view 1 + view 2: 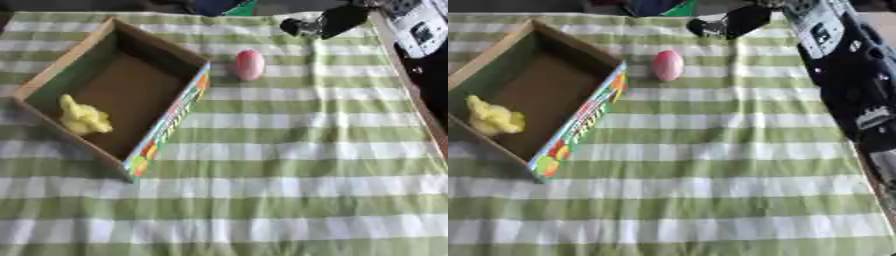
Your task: Pick up objects on the table and place them in the box.
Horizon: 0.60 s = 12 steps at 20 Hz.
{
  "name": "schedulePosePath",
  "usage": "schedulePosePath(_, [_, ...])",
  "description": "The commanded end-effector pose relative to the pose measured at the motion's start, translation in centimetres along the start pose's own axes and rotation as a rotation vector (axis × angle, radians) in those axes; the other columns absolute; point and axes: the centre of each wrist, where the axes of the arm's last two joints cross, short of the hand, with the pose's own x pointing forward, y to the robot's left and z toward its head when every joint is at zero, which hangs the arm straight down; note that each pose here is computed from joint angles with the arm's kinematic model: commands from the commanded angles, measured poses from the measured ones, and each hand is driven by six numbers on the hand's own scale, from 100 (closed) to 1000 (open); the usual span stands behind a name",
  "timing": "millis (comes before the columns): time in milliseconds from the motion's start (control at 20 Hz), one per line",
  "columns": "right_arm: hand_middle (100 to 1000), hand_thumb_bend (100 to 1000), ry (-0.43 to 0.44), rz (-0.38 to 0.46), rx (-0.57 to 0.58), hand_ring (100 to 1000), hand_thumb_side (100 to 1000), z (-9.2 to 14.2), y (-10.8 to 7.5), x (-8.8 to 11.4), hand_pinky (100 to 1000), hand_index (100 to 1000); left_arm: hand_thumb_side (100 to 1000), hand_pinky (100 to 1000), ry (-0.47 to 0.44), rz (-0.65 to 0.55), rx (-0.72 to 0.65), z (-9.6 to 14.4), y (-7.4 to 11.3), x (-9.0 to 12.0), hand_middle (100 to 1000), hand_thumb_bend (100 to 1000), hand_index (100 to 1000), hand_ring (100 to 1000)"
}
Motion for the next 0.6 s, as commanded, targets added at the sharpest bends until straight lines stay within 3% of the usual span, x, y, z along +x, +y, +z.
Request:
schedulePosePath(50, [886,263,0.016,0.027,0.040,893,824,0.8,-0.7,-0.7,833,1000,982,553,-0.036,-0.003,-0.011,-0.5,-0.1,0.8,664,100,728,735])
schedulePosePath(600, [886,277,0.031,0.005,0.125,893,837,-1.0,1.4,-1.2,834,1000,979,553,-0.043,0.001,-0.019,-0.6,-0.2,0.8,665,100,729,736])
